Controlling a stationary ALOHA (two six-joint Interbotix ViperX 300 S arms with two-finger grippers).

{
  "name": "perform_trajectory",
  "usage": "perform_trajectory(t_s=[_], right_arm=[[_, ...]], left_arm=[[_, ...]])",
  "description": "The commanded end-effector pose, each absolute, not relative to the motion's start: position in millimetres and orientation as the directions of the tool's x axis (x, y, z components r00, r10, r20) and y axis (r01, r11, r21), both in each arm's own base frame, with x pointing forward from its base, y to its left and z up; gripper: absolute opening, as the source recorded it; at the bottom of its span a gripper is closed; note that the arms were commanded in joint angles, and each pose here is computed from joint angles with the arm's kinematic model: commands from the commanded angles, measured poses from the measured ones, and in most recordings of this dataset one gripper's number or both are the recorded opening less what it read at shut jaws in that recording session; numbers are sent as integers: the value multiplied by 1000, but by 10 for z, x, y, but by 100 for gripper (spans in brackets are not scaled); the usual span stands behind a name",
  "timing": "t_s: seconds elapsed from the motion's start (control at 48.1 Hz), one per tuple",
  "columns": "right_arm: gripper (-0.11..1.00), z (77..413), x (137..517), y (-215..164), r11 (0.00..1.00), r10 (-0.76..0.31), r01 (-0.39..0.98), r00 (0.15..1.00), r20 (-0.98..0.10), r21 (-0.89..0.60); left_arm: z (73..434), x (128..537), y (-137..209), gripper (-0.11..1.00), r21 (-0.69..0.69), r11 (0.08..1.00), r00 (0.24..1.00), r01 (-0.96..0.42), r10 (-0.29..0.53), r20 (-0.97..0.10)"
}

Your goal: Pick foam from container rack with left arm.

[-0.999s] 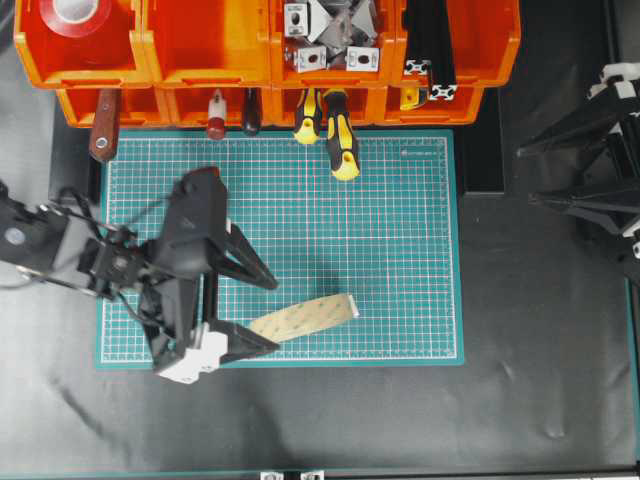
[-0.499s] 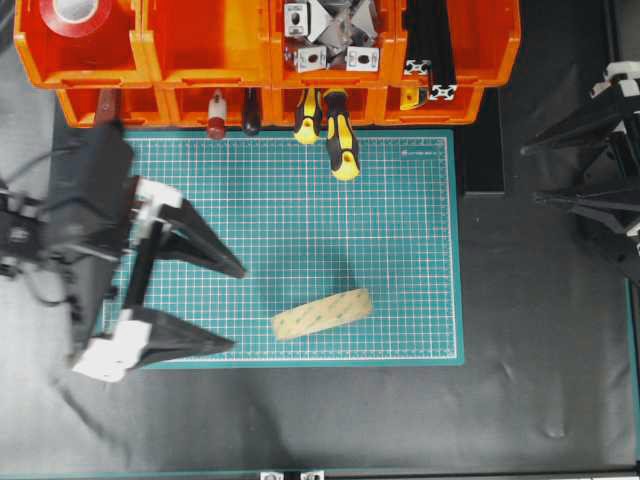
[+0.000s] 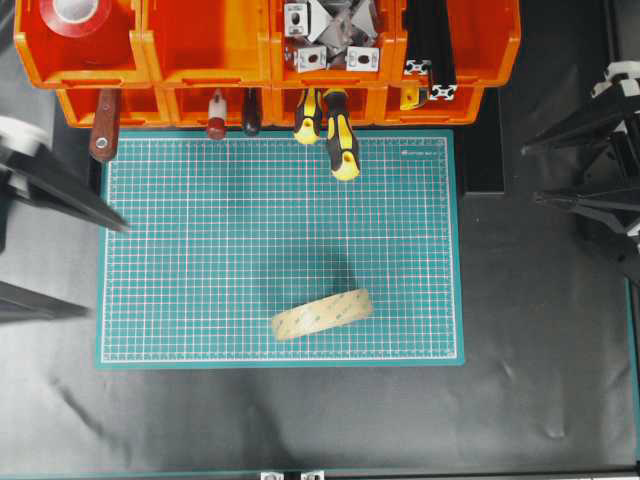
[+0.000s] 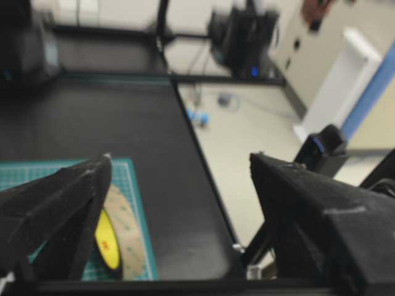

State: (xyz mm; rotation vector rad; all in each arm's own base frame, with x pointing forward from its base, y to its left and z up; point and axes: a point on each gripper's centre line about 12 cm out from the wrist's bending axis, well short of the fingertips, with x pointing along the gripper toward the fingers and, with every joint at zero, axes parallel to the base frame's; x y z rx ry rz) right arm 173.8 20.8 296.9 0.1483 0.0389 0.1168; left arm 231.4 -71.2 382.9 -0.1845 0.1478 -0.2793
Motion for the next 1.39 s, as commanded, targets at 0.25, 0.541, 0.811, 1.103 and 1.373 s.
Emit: perform_trajectory(t_s=[0.25,0.541,0.811,1.103,1.373], right_arm=[[57,3133,1719,201,984,116,-117,993,13,135],[57,3192,1617,131,993,82,-82,997,8,80],[57,3221,1581,88,996,56,-57,998,18,63],[57,3221,1581,90,997,57,-58,998,18,60],[57,3208,1590,90,996,57,-58,998,16,61]], left_arm=[[3946,1701,-349,84,-190,967,975,168,-192,-116],[3883,1609,-53,84,-124,992,995,13,-26,-100],[3846,1528,-32,84,-129,992,996,3,-15,-88],[3852,1439,-28,84,-132,991,998,6,-15,-64],[3817,1454,-29,84,-133,991,997,5,-15,-74]])
